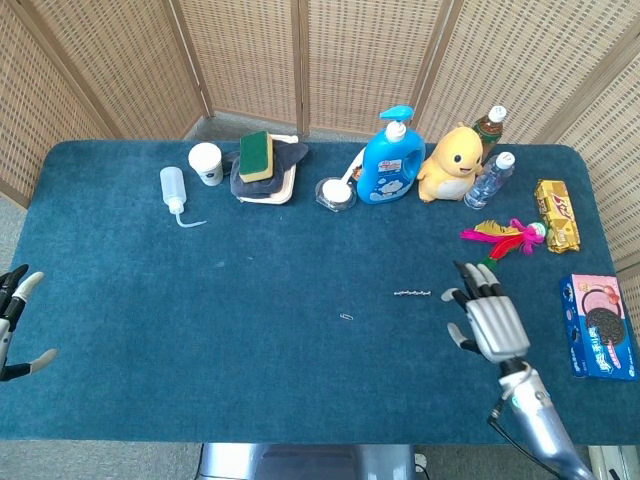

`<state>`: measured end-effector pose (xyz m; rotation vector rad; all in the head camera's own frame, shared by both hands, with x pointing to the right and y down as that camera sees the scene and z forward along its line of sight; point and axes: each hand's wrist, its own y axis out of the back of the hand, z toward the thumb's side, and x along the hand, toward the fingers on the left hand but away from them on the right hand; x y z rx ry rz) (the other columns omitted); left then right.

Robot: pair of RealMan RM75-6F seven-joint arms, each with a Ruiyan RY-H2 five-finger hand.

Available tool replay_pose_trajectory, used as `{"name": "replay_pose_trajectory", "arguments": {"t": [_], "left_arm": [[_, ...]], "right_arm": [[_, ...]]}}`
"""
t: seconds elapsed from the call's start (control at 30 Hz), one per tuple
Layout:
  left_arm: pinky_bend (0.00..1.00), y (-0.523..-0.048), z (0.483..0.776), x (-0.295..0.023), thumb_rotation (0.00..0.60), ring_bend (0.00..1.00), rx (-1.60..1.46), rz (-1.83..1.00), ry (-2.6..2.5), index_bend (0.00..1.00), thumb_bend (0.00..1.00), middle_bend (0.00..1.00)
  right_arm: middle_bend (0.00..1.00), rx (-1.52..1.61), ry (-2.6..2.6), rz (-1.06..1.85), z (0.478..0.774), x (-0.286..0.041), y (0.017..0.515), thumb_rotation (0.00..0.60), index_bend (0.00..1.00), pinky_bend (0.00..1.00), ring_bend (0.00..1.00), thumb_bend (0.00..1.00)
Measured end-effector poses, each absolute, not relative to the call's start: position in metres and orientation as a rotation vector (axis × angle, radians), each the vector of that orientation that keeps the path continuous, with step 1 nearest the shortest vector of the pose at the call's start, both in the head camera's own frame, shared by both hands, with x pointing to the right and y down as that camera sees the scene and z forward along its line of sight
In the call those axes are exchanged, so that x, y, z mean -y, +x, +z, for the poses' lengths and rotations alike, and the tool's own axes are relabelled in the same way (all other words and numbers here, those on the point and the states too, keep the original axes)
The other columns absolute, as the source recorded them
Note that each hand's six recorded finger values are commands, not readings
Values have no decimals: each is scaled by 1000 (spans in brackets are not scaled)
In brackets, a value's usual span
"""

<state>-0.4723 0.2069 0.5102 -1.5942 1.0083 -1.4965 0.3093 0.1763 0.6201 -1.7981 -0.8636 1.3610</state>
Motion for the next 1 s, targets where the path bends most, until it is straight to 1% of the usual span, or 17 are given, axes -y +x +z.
{"name": "replay_pose_trajectory", "arguments": {"t": [0.1,0.33,0.5,0.73,0.8,0.93,1.0], "left_arm": [[0,-472,512,-206,600,0,-1006,-1502,-1595,0,221,0],[0,-472,515,-205,600,0,-1003,-1509,-1602,0,221,0],[0,-475,517,-203,600,0,-1008,-1519,-1598,0,221,0],[0,-478,519,-201,600,0,-1013,-1529,-1597,0,221,0],[0,-479,519,-201,600,0,-1015,-1529,-1598,0,221,0],[0,-479,519,-201,600,0,-1017,-1528,-1603,0,221,0],[0,-479,519,-201,600,0,-1020,-1526,-1603,0,221,0]], "right_arm": [[0,850,-1836,1365,629,-169,299,600,359,0,0,385],[0,795,-1927,1358,642,-153,270,600,323,0,0,386],[0,761,-1969,1362,651,-145,253,600,352,0,0,386],[0,722,-1984,1386,669,-132,232,600,332,0,0,386],[0,707,-1979,1407,675,-130,230,600,338,0,0,386],[0,687,-1968,1446,687,-124,228,600,398,0,0,387],[0,686,-1960,1461,691,-120,227,600,404,0,0,387]]}}
